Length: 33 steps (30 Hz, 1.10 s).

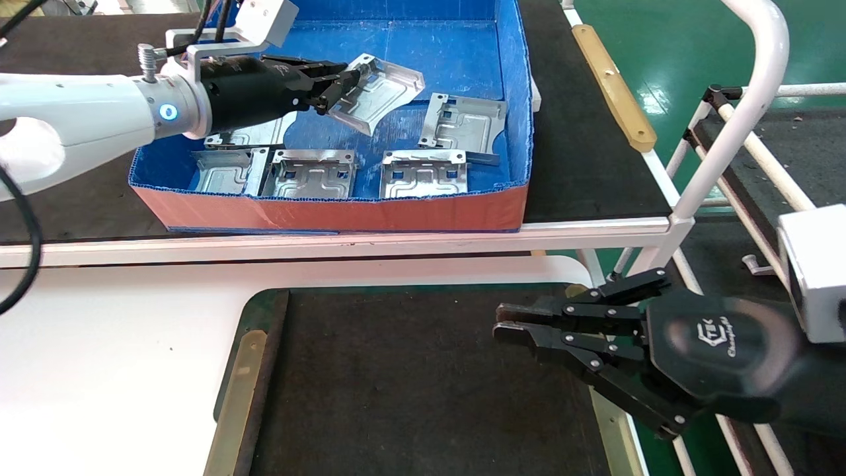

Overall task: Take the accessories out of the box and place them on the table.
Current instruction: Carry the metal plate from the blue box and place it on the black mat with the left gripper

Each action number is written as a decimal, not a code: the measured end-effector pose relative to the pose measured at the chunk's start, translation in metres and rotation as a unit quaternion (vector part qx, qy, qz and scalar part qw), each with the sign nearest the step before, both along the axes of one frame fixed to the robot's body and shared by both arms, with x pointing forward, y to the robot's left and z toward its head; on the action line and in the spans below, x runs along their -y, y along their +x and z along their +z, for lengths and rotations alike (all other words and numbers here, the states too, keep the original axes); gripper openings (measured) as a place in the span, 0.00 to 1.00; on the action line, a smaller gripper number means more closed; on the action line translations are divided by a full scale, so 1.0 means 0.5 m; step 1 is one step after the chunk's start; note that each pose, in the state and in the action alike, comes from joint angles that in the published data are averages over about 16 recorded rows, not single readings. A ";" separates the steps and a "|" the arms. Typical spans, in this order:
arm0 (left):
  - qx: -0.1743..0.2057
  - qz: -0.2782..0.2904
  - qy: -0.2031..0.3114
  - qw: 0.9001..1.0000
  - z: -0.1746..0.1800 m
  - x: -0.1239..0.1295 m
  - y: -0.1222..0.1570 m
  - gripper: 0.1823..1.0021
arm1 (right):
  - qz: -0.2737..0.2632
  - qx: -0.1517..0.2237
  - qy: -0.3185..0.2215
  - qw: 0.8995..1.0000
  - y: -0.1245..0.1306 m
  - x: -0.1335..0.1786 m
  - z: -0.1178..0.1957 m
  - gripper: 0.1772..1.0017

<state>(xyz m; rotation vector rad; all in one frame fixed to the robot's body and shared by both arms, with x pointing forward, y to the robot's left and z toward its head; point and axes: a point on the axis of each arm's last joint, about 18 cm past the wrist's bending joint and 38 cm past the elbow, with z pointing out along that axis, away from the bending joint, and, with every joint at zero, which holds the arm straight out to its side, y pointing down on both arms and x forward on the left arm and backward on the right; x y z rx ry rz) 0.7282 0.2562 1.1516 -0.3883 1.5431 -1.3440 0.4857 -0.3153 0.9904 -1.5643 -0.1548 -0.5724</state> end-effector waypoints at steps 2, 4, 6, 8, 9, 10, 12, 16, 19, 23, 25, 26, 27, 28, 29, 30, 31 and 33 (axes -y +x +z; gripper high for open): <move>0.003 -0.011 0.003 1.000 0.003 -0.001 -0.009 0.11 | 0.000 0.000 0.000 1.000 0.000 0.000 0.000 0.07; 0.006 -0.024 0.008 1.000 0.005 -0.002 -0.018 0.11 | 0.000 0.000 0.000 1.000 0.000 0.000 0.000 0.08; 0.009 -0.037 0.014 0.999 0.006 -0.003 -0.029 0.11 | 0.000 0.000 0.000 1.000 0.000 0.000 0.000 0.11; 0.013 -0.052 0.020 0.998 0.007 -0.003 -0.040 0.11 | 0.000 0.000 0.000 1.000 0.000 0.000 0.000 0.14; 0.015 -0.060 0.023 0.998 0.007 -0.003 -0.046 0.11 | 0.000 0.000 0.000 1.000 0.000 0.000 0.000 0.16; 0.017 -0.067 0.027 0.997 0.007 -0.004 -0.052 0.11 | 0.000 0.000 0.000 1.000 0.000 0.000 0.000 0.17; 0.022 -0.082 0.035 0.996 0.006 -0.004 -0.063 0.11 | 0.000 0.000 0.000 1.000 0.000 0.000 0.000 0.22; 0.035 -0.111 0.054 0.992 0.000 -0.005 -0.087 0.11 | 0.000 0.000 0.000 1.000 0.000 0.000 0.000 0.30; 0.045 -0.131 0.070 0.988 -0.006 -0.006 -0.104 0.11 | 0.000 0.000 0.000 1.000 0.000 0.000 0.000 0.39; 0.058 -0.154 0.090 0.982 -0.018 -0.007 -0.125 0.11 | 0.000 0.000 0.000 1.000 0.000 0.000 0.000 0.50; 0.064 -0.165 0.100 0.979 -0.024 -0.008 -0.135 0.11 | 0.000 0.000 0.000 1.000 0.000 0.000 0.000 0.56; 0.067 -0.170 0.105 0.978 -0.027 -0.009 -0.140 0.11 | 0.000 0.000 0.000 1.000 0.000 0.000 0.000 0.59; 0.070 -0.175 0.110 0.976 -0.030 -0.009 -0.144 0.11 | 0.000 0.000 0.000 1.000 0.000 0.000 0.000 0.62; 0.074 -0.179 0.115 0.974 -0.033 -0.009 -0.149 0.11 | 0.000 0.000 0.000 1.000 0.000 0.000 0.000 0.64; 0.077 -0.184 0.119 0.973 -0.036 -0.009 -0.154 0.11 | 0.000 0.000 0.000 1.000 0.000 0.000 0.000 0.67; 0.080 -0.189 0.124 0.971 -0.039 -0.009 -0.159 0.11 | 0.000 0.000 0.000 1.000 0.000 0.000 0.000 0.70; 0.083 -0.194 0.129 0.969 -0.042 -0.009 -0.164 0.11 | 0.000 0.000 0.000 1.000 0.000 0.000 0.000 0.72; 0.089 -0.203 0.138 0.965 -0.048 -0.009 -0.174 0.11 | 0.000 0.000 0.000 1.000 0.000 0.000 0.000 0.77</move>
